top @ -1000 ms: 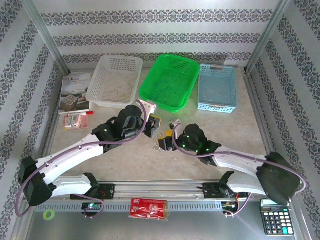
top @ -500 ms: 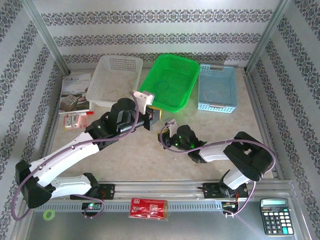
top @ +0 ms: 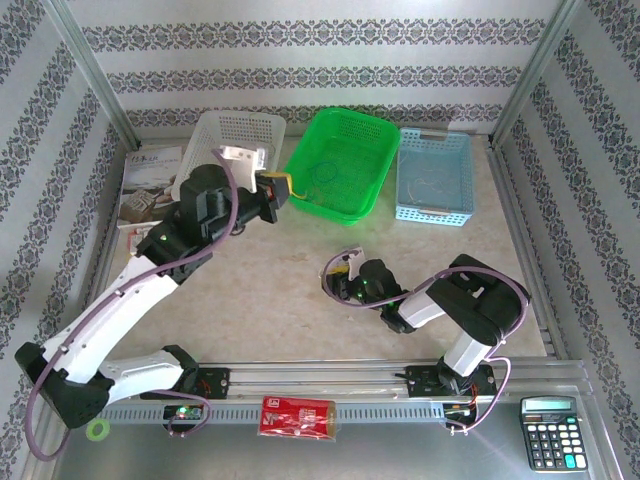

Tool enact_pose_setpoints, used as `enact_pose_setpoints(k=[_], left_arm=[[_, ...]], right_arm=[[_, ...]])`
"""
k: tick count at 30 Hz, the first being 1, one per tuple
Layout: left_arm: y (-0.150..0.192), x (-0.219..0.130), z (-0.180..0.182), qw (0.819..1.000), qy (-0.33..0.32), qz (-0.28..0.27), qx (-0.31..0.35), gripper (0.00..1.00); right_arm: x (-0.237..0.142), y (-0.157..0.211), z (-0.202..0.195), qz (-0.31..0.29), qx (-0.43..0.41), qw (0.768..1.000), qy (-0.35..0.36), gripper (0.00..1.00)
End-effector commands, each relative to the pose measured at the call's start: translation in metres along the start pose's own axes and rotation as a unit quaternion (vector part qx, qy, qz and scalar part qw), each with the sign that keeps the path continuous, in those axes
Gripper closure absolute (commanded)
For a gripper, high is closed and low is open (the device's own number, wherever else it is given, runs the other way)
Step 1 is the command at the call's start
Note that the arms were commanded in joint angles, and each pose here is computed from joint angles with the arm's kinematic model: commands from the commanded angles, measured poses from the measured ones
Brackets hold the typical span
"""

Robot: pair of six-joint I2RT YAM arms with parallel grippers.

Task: Untangle the cables

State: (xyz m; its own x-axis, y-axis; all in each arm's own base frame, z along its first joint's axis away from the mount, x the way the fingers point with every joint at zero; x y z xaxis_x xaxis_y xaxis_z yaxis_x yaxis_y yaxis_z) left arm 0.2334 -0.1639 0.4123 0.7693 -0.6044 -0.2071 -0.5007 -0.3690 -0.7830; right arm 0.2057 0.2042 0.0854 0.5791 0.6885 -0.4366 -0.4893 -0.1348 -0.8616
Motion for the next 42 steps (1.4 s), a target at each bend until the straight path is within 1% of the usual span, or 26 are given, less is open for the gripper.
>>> enact_pose_setpoints(k=[1,4,7,11,17,18,20,26,32,33,34,35,37,39,42], left_arm=[[-0.016,-0.005,0.0,0.999,0.007,-0.022,0.022,1.0],[-0.023,-0.003,0.012,0.999,-0.015,-0.03,0.027,1.0],[-0.035,-0.001,0.029,0.998,-0.042,-0.044,0.025,1.0],[-0.05,0.004,0.053,0.995,-0.08,-0.06,0.023,1.0],[-0.071,0.025,0.097,0.984,-0.157,-0.075,0.035,1.0],[-0.075,0.03,0.106,0.982,-0.17,-0.077,0.036,1.0],[-0.08,0.04,0.123,0.977,-0.195,-0.079,0.039,1.0],[-0.092,0.072,0.172,0.963,-0.257,-0.071,0.046,1.0],[-0.094,0.105,0.216,0.949,-0.309,-0.033,0.051,1.0],[-0.092,0.11,0.222,0.948,-0.314,-0.023,0.052,0.97],[-0.091,0.113,0.226,0.947,-0.316,-0.017,0.054,0.91],[-0.089,0.117,0.23,0.946,-0.319,-0.009,0.054,0.8],[-0.088,0.119,0.233,0.945,-0.322,0.002,0.053,0.52],[-0.088,0.117,0.23,0.947,-0.317,0.004,0.051,0.29],[-0.091,0.109,0.221,0.952,-0.301,-0.006,0.046,0.08]], right_arm=[[-0.002,-0.001,-0.003,-0.01,0.011,1.0,0.008,0.58],[-0.002,-0.002,-0.003,-0.011,0.013,1.0,0.006,0.56],[-0.003,-0.003,-0.003,-0.012,0.016,1.0,0.002,0.49],[-0.005,-0.01,-0.001,-0.015,0.018,1.0,-0.008,0.43],[-0.011,-0.022,0.003,-0.014,0.02,0.999,-0.023,0.38],[-0.01,-0.034,0.006,-0.027,0.018,0.999,-0.029,0.38],[-0.012,-0.042,0.005,-0.026,0.022,0.999,-0.025,0.37],[-0.022,-0.058,0.002,-0.024,0.024,0.999,-0.015,0.34],[-0.031,-0.071,-0.001,-0.027,0.024,0.999,-0.011,0.34],[-0.033,-0.072,-0.001,-0.03,0.025,0.999,-0.011,0.34],[-0.034,-0.074,-0.001,-0.032,0.025,0.999,-0.011,0.34],[-0.036,-0.076,-0.002,-0.033,0.027,0.999,-0.008,0.34],[-0.04,-0.078,-0.002,-0.032,0.031,0.999,-0.004,0.34],[-0.045,-0.079,-0.004,-0.028,0.035,0.999,0.006,0.34],[-0.053,-0.08,-0.007,-0.025,0.042,0.999,0.02,0.35]])
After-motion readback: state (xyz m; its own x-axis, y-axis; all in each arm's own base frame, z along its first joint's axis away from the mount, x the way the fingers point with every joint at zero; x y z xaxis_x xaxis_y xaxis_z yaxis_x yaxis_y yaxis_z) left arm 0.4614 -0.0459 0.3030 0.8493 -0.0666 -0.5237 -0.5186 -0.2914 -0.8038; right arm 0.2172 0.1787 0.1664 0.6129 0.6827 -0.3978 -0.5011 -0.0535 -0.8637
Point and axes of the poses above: each hand's point on the last joint's axis, 136 mm out from that joint toward the fingers, its own x axis out along the fingers, its own z axis along the line the jaws close on, y = z × x, the point moved 10 cm from there along -x, back along the fingers, and after that the axes turned 15 degrees about -x, right-handed, at the moved point
